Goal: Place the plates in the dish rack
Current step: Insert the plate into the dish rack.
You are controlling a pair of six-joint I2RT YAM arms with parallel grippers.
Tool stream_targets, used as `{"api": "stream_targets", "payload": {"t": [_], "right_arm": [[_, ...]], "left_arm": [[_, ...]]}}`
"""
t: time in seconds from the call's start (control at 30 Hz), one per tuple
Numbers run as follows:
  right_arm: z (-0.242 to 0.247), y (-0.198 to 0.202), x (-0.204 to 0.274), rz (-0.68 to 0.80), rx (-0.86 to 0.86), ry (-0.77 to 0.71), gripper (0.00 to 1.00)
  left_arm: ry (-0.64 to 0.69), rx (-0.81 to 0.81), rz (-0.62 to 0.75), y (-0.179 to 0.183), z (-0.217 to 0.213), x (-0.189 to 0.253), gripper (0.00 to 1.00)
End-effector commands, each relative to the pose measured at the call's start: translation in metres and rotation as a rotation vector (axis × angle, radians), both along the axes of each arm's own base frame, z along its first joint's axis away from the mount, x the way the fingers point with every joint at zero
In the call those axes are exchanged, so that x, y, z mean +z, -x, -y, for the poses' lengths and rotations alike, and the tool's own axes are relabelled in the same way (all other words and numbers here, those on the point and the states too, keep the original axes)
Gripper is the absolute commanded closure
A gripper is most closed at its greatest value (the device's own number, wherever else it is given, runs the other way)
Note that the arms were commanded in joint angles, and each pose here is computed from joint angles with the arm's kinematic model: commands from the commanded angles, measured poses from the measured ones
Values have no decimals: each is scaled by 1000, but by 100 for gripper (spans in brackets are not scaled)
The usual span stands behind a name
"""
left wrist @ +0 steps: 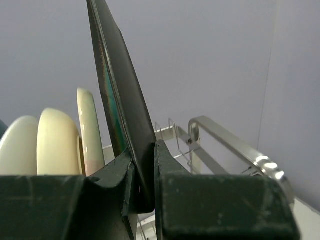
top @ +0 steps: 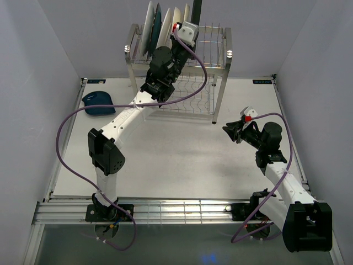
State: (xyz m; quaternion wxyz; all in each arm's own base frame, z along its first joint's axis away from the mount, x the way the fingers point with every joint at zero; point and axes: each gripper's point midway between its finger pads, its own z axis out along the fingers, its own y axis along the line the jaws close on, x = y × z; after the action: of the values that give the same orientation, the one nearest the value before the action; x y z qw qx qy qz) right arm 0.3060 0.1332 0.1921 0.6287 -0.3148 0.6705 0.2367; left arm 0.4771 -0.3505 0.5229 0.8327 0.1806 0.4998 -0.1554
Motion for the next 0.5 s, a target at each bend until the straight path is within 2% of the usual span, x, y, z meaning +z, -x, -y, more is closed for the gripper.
{"api": "stream_targets", "payload": {"t": [0.0,0.47], "right_arm": [[0,-4,11,48,9,3,67],[-1,-5,11,45,12,3,67]], "left_arm": [[200,4,264,55,-61,110,100],[225,24,200,36,-85,86,100]]}}
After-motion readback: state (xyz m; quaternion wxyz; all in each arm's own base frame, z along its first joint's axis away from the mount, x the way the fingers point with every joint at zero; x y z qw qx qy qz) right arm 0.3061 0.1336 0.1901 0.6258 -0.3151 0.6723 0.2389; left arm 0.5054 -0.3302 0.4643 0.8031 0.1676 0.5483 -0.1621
